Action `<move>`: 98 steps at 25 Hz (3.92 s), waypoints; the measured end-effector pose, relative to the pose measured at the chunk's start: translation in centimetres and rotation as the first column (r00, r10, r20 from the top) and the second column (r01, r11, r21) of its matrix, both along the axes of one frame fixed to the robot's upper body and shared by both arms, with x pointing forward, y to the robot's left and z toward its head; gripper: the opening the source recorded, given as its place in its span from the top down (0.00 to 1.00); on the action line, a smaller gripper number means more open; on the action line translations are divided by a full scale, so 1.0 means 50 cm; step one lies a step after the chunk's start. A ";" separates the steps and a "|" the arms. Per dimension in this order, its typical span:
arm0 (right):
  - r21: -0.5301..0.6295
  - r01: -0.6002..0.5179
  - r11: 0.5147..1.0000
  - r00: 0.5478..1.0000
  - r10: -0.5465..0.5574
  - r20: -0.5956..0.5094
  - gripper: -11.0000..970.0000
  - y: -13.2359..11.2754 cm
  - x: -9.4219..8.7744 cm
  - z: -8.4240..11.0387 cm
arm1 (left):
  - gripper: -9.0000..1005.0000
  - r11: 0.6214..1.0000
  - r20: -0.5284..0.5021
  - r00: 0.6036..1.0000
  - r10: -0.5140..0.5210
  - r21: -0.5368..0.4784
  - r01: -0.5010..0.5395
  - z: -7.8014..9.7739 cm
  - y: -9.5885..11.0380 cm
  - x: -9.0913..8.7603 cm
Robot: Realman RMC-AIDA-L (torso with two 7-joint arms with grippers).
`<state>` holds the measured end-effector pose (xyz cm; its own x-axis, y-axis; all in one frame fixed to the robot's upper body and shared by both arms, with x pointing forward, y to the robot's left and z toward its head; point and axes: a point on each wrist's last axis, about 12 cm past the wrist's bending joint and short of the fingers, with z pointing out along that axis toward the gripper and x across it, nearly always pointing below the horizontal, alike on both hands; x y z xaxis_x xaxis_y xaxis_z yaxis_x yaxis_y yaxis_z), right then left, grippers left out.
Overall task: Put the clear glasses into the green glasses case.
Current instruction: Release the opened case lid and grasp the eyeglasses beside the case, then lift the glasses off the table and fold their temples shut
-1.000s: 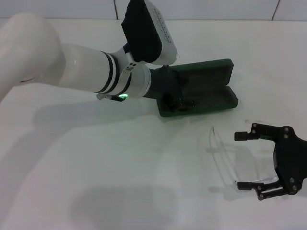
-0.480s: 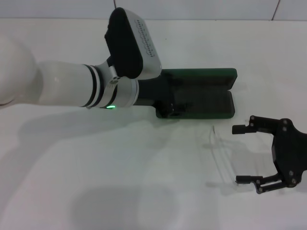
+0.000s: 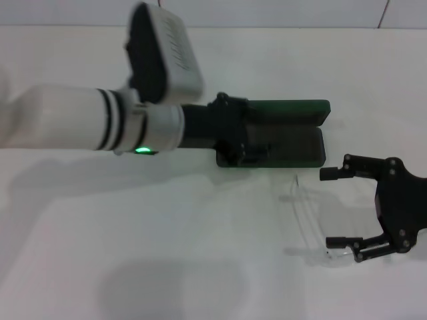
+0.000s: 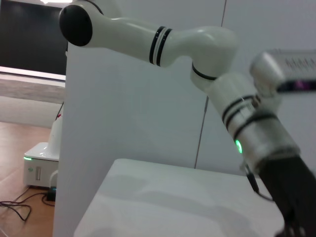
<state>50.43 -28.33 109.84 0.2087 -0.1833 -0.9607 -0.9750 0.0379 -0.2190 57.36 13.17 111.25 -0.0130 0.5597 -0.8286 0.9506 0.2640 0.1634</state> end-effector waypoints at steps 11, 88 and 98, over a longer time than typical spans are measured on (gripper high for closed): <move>-0.223 0.034 0.974 0.999 -0.033 0.006 0.19 -0.027 0.055 0.090 | 0.38 0.887 0.081 0.991 0.104 -0.458 -0.056 0.004 0.126 -0.045; -0.964 -0.158 0.212 0.976 0.179 -0.121 0.82 0.238 0.057 0.102 | 0.38 0.584 -0.003 0.876 0.482 -0.745 -0.324 -0.137 0.243 -0.184; -0.945 -0.109 0.307 0.983 0.175 -0.056 0.86 0.221 0.044 0.127 | 0.38 0.430 -0.138 0.812 0.567 -0.791 -0.435 -0.151 0.270 -0.198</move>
<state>52.62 -17.31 116.19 0.3674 -0.9183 -0.1472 -0.9300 -0.3639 -0.0512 47.48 26.68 103.71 0.0686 -0.3485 -0.9348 0.5931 0.7677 -0.2427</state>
